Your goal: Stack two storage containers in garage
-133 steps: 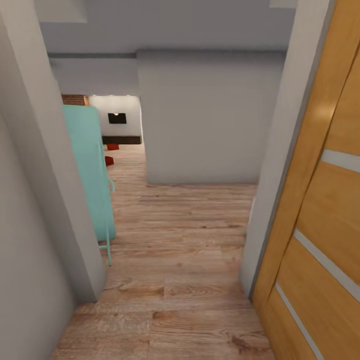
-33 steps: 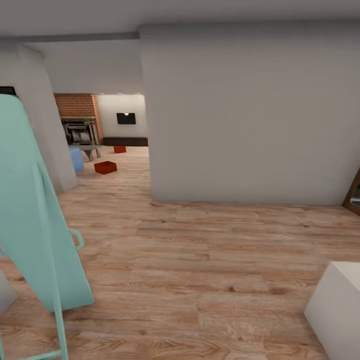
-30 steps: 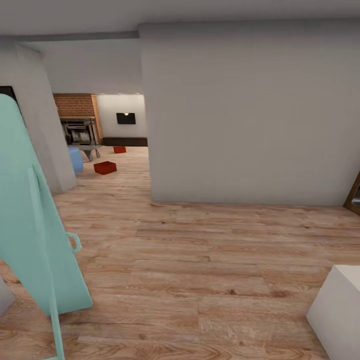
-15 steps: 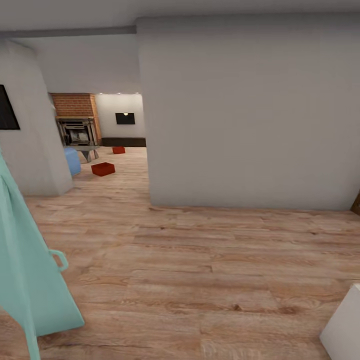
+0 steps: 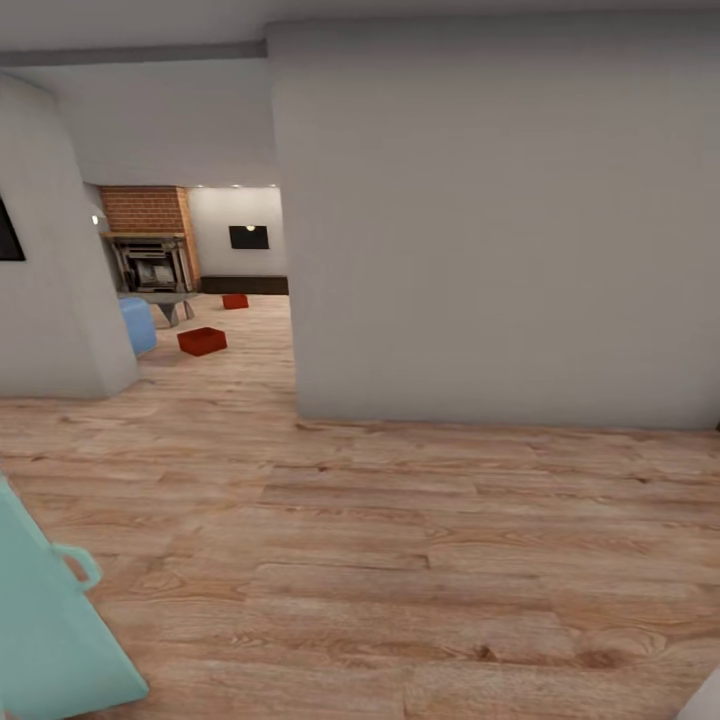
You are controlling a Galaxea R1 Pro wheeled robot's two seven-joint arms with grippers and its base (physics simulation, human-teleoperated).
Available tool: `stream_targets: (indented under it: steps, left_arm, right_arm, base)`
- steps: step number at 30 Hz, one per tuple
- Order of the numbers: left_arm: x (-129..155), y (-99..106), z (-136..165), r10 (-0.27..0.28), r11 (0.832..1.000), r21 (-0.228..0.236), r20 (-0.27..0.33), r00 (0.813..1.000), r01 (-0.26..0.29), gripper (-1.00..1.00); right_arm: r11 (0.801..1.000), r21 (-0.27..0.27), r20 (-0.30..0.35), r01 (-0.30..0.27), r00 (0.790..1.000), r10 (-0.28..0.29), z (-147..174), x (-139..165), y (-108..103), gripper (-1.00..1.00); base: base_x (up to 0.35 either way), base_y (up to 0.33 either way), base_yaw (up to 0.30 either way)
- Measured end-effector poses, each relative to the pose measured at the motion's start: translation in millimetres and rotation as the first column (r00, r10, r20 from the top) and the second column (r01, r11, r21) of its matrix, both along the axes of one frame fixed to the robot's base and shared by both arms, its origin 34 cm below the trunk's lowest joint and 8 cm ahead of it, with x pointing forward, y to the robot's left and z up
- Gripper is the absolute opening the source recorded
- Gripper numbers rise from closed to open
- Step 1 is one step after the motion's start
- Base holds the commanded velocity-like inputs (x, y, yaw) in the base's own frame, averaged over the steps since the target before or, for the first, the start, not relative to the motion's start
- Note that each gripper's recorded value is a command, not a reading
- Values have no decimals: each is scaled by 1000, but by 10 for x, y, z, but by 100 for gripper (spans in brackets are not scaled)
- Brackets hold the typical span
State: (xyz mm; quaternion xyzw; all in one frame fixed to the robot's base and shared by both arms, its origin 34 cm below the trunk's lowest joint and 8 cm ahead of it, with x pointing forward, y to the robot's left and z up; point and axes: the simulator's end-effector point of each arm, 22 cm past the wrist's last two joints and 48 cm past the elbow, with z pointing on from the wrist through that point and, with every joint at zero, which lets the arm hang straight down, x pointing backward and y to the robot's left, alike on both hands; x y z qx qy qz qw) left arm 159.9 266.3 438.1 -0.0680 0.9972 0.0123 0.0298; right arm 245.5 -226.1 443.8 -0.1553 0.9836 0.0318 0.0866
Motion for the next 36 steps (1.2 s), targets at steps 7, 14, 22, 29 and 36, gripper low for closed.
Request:
stream_targets:
  steps: [7,14,22,29,36]
  left_arm:
    - [2,-1,0,1,1000,0,0,1000,-1,100]
    - [1,1,0,0,1000,0,0,1000,0,100]
    - [0,-2,0,0,1000,-1,0,1000,0,100]
    - [2,0,0,0,1000,0,0,1000,0,100]
    - [0,-2,0,0,1000,-1,0,1000,0,100]
  right_arm:
    - [1000,1,0,1,1000,-1,0,0,5,100]
    - [1000,1,0,1,1000,-1,0,1,7,100]
    - [1000,0,1,1,1000,-1,1,4,-1,100]
    - [1000,0,2,1,1000,-1,0,4,-4,100]
    - [1000,-1,2,1,1000,-1,0,5,-5,100]
  base:
    - [321,0,0]
    - [321,0,0]
    - [320,0,130]
    - [321,0,267]
    - [320,0,270]
